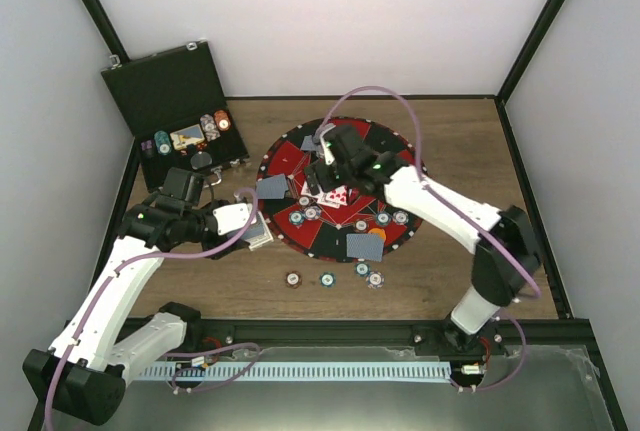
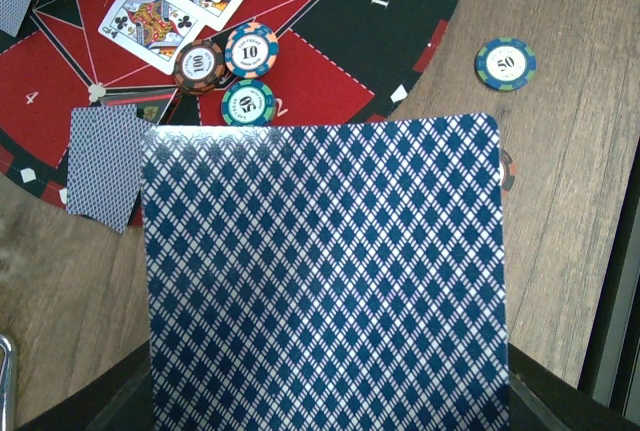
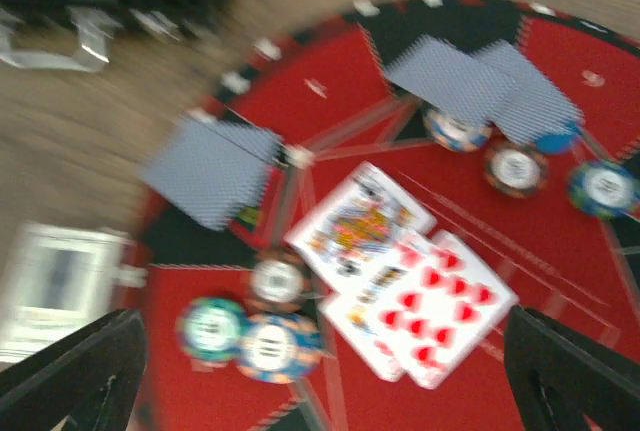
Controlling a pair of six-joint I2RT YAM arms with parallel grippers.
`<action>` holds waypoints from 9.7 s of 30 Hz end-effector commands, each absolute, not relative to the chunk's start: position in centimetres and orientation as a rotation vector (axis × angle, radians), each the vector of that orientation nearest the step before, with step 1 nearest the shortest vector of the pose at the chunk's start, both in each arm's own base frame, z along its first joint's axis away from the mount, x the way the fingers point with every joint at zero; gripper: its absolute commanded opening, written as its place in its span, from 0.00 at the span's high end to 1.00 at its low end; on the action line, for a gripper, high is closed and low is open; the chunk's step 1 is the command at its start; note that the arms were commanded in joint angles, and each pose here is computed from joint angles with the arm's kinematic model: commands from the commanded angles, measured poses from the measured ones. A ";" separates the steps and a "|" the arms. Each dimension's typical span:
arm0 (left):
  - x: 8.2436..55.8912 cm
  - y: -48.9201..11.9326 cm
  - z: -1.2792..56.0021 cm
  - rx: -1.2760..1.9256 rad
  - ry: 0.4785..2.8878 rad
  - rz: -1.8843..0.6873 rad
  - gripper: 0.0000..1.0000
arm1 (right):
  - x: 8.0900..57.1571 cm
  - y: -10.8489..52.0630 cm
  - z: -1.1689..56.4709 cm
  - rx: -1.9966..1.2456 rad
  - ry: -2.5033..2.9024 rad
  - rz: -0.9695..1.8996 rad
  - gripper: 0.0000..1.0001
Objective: Distribute texas hold em gaming equipment
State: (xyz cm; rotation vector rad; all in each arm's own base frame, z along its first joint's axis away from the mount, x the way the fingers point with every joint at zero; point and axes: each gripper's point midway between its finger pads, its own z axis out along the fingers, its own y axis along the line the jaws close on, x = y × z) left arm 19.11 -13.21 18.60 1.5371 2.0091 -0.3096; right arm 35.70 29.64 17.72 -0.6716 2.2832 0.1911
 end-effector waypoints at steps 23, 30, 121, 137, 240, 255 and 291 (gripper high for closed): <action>19.4 -14.2 20.3 1.528 1.930 -0.344 0.81 | 21.4 41.5 23.4 -0.551 2.355 1.723 0.07; 19.4 -14.3 20.4 1.530 1.926 -0.346 0.81 | 20.9 42.8 22.4 -0.557 2.384 1.766 0.10; 19.4 -13.5 18.9 1.556 1.958 -0.293 0.81 | 44.8 17.2 6.9 0.226 2.622 1.077 0.99; 19.1 -13.7 18.9 1.550 1.954 -0.314 0.81 | 47.4 12.2 7.3 0.284 2.695 0.613 0.40; 19.8 -13.3 17.0 1.557 1.968 -0.266 0.81 | 21.0 39.4 22.3 -0.468 2.381 1.914 0.99; 19.8 -13.4 17.2 1.556 1.965 -0.275 0.80 | 20.2 41.9 20.1 -0.517 2.449 1.907 0.28; 19.9 -13.2 17.2 1.561 1.967 -0.257 0.80 | 21.1 40.1 22.3 -0.430 2.398 1.912 0.99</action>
